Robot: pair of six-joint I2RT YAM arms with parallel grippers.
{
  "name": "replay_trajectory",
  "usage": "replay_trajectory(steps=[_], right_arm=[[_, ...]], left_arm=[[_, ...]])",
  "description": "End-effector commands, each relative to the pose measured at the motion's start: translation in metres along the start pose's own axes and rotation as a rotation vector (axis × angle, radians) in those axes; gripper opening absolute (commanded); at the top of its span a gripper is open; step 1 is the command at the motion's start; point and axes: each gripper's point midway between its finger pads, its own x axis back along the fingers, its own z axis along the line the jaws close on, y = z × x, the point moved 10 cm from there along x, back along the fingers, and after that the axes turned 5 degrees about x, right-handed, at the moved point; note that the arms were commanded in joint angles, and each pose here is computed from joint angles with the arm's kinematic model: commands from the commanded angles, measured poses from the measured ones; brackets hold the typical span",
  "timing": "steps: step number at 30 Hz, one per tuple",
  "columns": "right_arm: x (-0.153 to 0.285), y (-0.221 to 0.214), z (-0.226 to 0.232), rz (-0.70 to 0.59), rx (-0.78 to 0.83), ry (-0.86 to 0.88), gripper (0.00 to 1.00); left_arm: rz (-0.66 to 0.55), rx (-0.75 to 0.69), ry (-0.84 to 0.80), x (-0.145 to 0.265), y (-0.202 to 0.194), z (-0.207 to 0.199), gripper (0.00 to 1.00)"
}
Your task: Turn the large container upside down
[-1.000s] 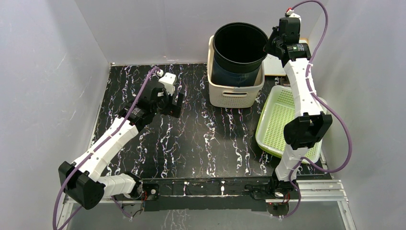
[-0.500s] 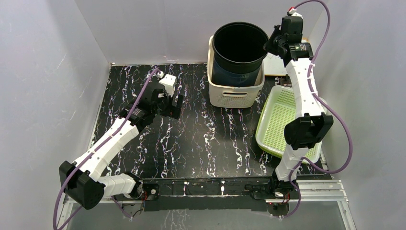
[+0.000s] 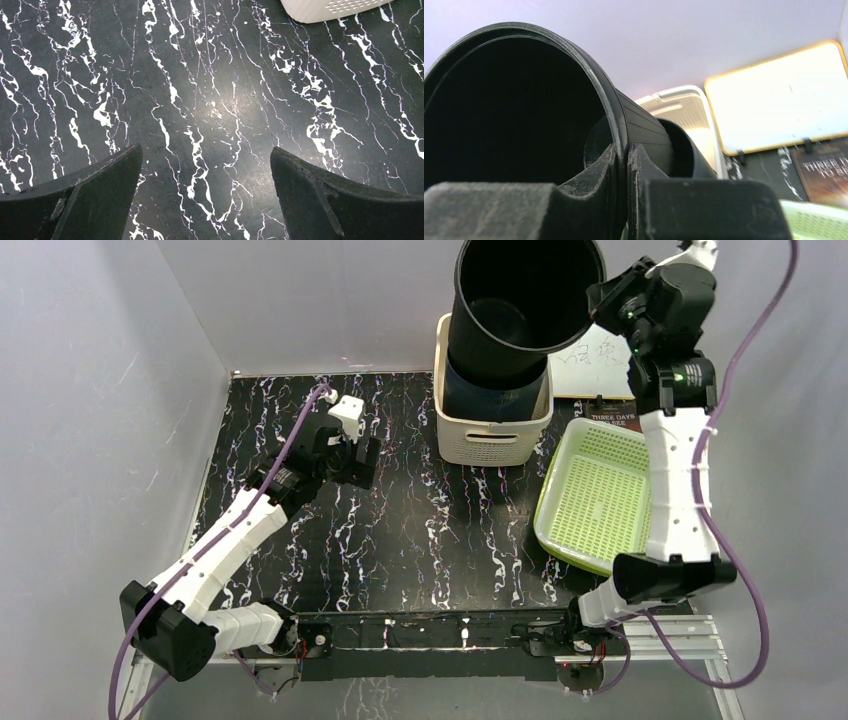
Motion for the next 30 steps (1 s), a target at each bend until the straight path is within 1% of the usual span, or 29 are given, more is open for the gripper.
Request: replay_trajectory(steps=[1, 5, 8, 9, 11, 16, 21, 23, 26, 28, 30], right_arm=[[0.049, 0.067, 0.036, -0.345, -0.097, 0.219, 0.00], [0.070, 0.079, 0.046, -0.398, -0.115, 0.302, 0.00], [0.079, 0.081, 0.053, -0.388, -0.114, 0.367, 0.00], [0.080, 0.080, 0.055, -0.377, -0.114, 0.394, 0.00], [0.083, 0.079, 0.058, -0.357, -0.117, 0.438, 0.00], [0.091, 0.076, 0.065, -0.328, -0.122, 0.545, 0.00], [0.094, 0.070, 0.071, -0.275, -0.127, 0.643, 0.00], [0.093, 0.063, 0.072, -0.245, -0.132, 0.675, 0.00], [0.090, 0.048, 0.082, -0.204, -0.126, 0.711, 0.00], [0.087, 0.032, 0.099, -0.167, -0.108, 0.731, 0.00], [0.085, 0.015, 0.119, -0.128, -0.086, 0.740, 0.00]], left_arm=[[-0.043, 0.012, 0.048, 0.015, 0.007, 0.005, 0.98], [-0.061, 0.047, 0.117, 0.023, 0.018, 0.008, 0.98], [-0.110, 0.072, 0.215, 0.038, 0.033, 0.016, 0.98], [-0.141, 0.086, 0.260, 0.046, 0.041, 0.020, 0.98], [-0.221, 0.118, 0.297, 0.069, 0.059, 0.024, 0.98], [-0.432, 0.191, 0.347, 0.128, 0.104, 0.035, 0.99], [-0.559, 0.235, 0.434, 0.171, 0.132, 0.046, 0.98], [-0.634, 0.267, 0.440, 0.187, 0.140, 0.049, 0.98], [-0.715, 0.299, 0.388, 0.207, 0.148, 0.050, 0.98], [-0.716, 0.291, 0.353, 0.211, 0.150, 0.048, 0.98], [-0.687, 0.281, 0.353, 0.207, 0.150, 0.047, 0.98]])
